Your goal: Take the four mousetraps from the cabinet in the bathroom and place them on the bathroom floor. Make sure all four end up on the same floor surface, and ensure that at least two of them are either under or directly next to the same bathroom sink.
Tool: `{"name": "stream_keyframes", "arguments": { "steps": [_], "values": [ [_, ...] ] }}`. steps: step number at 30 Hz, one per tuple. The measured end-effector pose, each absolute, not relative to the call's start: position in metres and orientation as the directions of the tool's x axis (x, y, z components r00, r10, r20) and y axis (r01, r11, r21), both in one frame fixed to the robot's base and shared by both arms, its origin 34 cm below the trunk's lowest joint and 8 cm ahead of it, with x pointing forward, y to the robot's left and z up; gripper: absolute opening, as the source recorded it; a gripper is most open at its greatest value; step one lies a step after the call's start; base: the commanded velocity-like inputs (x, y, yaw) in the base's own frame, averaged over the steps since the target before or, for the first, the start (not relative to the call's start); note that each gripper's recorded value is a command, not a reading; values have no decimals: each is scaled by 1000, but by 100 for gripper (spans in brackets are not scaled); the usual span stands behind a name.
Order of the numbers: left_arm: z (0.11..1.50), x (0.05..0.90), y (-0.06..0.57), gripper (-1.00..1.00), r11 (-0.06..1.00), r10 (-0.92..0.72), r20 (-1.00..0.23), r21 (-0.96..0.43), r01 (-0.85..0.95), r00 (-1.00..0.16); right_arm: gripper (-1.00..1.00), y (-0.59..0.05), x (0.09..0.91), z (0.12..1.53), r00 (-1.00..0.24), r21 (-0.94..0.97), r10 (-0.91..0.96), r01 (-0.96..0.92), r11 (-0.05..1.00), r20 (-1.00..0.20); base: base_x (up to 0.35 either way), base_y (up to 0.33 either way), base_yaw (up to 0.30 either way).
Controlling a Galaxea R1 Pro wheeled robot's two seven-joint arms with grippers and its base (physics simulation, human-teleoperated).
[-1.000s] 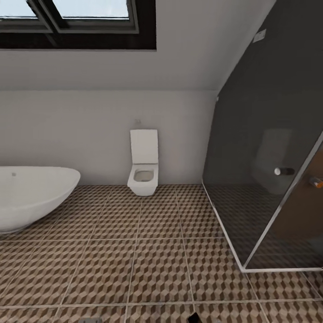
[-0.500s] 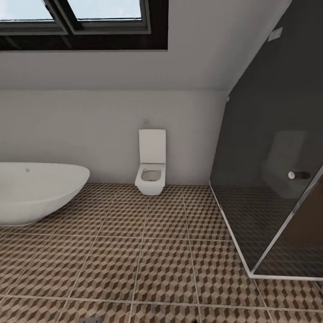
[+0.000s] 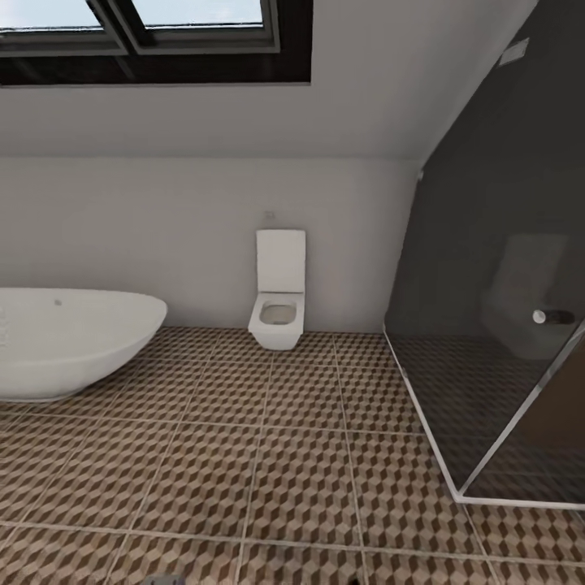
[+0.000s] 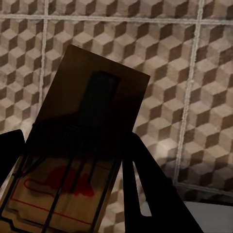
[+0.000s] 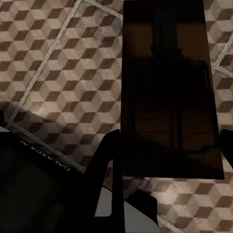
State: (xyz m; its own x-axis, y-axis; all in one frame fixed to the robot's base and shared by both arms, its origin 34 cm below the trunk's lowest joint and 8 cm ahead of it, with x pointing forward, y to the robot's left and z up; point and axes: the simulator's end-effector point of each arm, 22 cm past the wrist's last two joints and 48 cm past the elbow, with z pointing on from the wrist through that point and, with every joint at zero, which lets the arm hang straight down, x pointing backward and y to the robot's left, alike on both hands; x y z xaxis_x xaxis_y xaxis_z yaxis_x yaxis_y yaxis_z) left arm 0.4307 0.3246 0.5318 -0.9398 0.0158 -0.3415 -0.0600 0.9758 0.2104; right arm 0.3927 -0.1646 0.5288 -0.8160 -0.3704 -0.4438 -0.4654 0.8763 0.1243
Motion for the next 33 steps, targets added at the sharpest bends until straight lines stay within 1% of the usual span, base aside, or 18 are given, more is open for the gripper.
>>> {"name": "stream_keyframes", "arguments": {
  "steps": [9,33],
  "values": [
    [530,429,325,-100,976,16,-337,211,-59,-941,-100,-167,391,527,-820,125,-369,-462,878,-437,0,0,125],
    [529,427,319,-100,978,12,-335,201,-59,-942,-100,-163,383,526,-824,134,-373,-465,875,-426,0,0,287]
  ]
}}
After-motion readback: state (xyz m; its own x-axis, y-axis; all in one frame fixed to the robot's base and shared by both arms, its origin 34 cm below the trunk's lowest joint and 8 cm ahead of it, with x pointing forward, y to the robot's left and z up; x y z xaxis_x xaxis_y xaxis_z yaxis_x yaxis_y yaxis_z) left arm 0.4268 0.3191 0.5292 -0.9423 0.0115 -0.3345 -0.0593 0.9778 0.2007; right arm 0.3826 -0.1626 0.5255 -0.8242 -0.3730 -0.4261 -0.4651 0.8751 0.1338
